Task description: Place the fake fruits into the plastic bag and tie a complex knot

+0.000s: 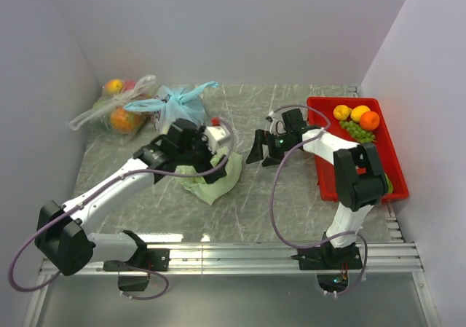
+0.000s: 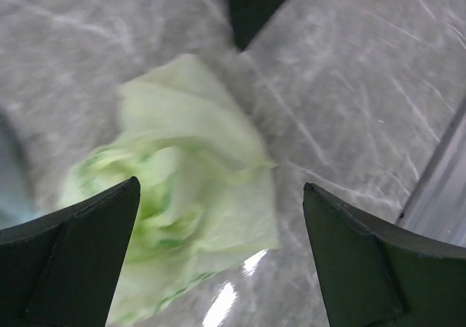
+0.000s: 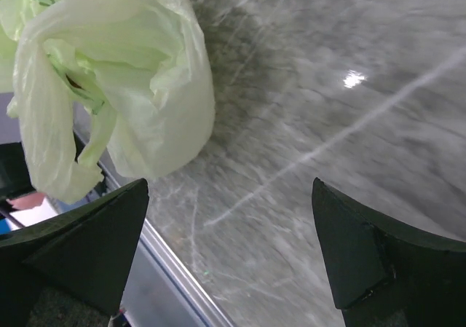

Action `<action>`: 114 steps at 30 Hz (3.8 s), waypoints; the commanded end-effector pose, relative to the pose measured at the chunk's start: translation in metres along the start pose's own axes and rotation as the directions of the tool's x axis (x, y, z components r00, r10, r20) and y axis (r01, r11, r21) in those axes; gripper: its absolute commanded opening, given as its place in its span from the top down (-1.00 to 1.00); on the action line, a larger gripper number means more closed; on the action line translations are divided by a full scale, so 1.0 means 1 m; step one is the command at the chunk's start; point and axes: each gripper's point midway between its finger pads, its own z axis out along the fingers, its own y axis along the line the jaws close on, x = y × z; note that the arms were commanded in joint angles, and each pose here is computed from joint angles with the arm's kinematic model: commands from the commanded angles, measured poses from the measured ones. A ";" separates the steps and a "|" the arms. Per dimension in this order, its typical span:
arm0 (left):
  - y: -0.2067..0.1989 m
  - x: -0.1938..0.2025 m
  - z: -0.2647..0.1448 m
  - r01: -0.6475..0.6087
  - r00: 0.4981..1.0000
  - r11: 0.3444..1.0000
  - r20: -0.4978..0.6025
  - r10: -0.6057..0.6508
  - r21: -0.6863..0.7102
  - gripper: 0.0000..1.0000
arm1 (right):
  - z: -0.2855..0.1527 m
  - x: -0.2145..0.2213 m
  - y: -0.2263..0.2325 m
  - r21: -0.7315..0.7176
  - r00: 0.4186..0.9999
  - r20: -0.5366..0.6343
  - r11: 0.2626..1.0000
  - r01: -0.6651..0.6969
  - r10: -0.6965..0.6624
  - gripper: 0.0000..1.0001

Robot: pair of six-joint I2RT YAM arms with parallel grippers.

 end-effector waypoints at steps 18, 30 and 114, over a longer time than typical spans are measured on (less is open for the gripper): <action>-0.006 0.018 0.069 0.123 0.990 0.970 -0.042 -0.135 -0.209 -0.08 | 0.072 0.001 0.027 -0.170 0.995 -0.049 0.981 -0.093 0.086 -0.51; 0.075 -0.059 -0.008 0.520 0.849 0.842 0.198 -0.490 -0.146 0.99 | 0.035 0.011 0.019 -0.129 0.997 -0.037 0.989 0.068 -0.073 1.00; 0.183 -0.091 0.053 0.128 0.976 0.989 0.167 -0.140 0.081 0.33 | -0.097 0.049 0.059 -0.267 0.806 -0.164 0.812 0.518 -0.568 -0.29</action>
